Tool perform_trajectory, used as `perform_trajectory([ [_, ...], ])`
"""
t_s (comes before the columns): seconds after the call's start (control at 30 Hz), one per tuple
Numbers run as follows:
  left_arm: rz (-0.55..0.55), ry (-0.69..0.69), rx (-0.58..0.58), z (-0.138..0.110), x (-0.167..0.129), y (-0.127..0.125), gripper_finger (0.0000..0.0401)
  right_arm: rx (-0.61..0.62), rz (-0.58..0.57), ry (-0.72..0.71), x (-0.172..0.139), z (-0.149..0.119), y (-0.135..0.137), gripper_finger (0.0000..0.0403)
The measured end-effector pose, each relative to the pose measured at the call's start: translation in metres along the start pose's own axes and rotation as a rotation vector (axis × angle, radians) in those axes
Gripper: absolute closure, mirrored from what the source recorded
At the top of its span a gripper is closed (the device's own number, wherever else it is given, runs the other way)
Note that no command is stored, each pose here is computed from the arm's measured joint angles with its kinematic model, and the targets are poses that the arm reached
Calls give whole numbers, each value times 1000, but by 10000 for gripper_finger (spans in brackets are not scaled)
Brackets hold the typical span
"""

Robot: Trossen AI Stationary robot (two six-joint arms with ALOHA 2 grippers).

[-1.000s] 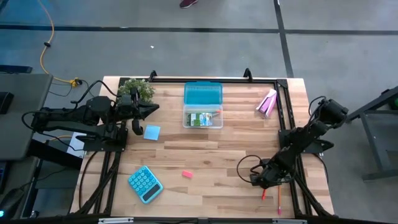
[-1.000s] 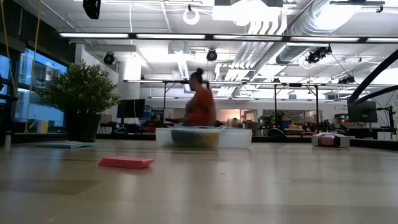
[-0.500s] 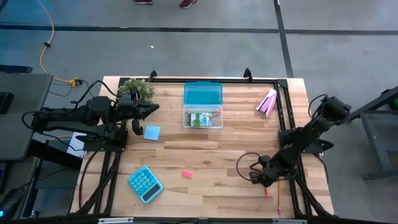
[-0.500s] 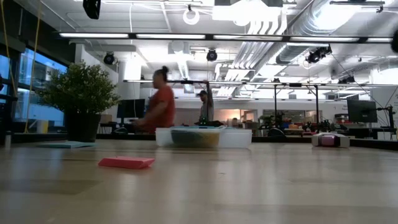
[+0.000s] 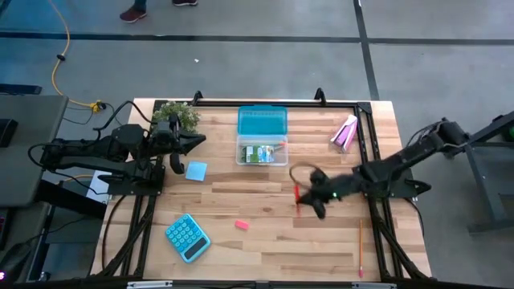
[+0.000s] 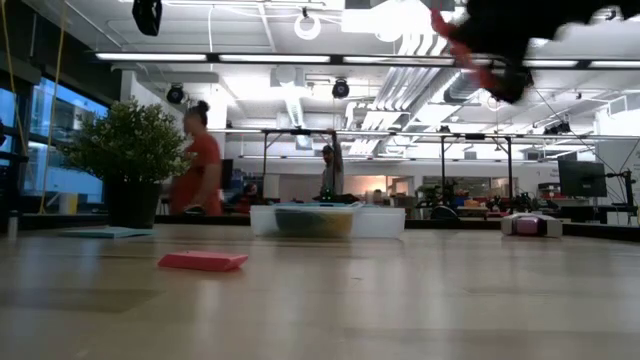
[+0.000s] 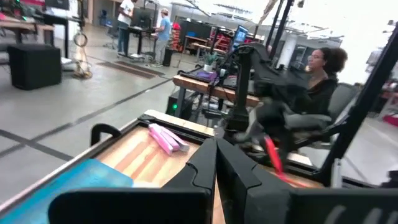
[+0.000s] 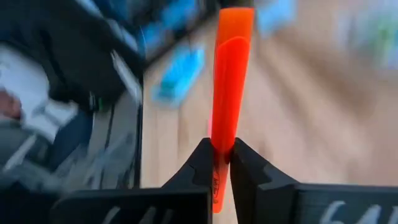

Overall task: Pack school essentials
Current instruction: Put the orange pen into the supply box

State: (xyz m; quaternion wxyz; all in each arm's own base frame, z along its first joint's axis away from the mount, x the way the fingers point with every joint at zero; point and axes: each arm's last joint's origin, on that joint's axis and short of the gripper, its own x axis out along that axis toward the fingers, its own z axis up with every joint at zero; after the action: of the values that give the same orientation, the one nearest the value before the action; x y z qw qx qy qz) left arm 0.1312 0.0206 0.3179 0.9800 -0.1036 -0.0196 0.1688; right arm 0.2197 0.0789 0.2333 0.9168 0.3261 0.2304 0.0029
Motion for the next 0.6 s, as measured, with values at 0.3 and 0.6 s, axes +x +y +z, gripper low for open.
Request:
perform_trajectory([
  [0.3, -84, 22, -117, 0, 0, -3, 401, -471, -33, -254, -16, 102, -3, 398],
  [0.6, -77, 20, -101, 0, 0, -2, 401, -577, -125, -135, -47, 148, -3, 398],
])
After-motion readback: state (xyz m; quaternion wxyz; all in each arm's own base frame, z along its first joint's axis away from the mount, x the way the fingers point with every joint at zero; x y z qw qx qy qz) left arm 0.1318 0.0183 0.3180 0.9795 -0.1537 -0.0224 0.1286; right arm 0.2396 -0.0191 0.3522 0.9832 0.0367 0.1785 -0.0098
